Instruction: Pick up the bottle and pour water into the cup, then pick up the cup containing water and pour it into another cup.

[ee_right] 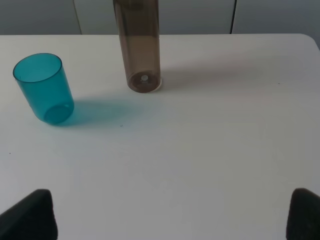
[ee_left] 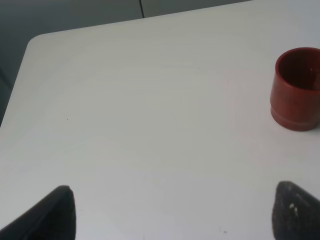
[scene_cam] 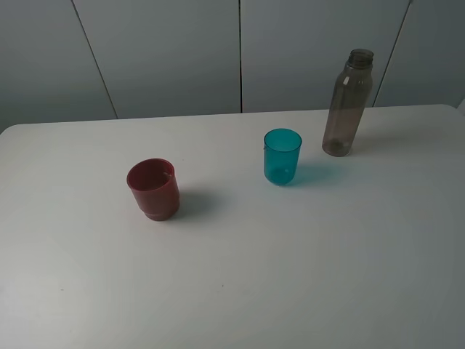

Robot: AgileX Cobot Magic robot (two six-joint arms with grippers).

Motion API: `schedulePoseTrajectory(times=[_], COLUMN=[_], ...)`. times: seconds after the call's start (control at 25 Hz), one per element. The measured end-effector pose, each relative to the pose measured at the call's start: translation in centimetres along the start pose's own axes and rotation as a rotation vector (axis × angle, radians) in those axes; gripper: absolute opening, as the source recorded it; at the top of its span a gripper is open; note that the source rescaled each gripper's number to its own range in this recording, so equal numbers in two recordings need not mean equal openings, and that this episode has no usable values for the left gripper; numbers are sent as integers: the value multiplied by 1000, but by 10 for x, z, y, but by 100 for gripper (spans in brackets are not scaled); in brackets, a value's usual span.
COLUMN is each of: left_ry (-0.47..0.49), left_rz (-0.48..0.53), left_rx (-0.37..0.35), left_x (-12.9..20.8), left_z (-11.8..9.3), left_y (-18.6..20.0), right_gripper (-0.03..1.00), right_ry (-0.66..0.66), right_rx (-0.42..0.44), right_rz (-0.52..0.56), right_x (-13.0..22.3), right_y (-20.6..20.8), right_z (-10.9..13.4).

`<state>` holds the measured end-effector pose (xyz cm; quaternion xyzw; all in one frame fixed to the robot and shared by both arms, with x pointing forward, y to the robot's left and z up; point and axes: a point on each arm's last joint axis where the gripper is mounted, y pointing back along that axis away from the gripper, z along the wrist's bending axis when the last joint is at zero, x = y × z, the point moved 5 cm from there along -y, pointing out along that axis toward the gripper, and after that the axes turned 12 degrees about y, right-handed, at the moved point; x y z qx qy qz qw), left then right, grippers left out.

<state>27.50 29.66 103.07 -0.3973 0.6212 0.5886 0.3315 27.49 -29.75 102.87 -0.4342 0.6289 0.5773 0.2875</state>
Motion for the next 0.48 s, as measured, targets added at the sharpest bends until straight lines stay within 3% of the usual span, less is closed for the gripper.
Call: schedulePoseTrajectory(times=[0.48], left_ry=[0], left_rz=[0], left_rx=[0], left_x=[0], left_z=[0], left_y=[0], right_gripper=[100], right_ry=[0], right_rx=[0], right_rz=[0], right_x=[0], right_y=[0], right_z=[0])
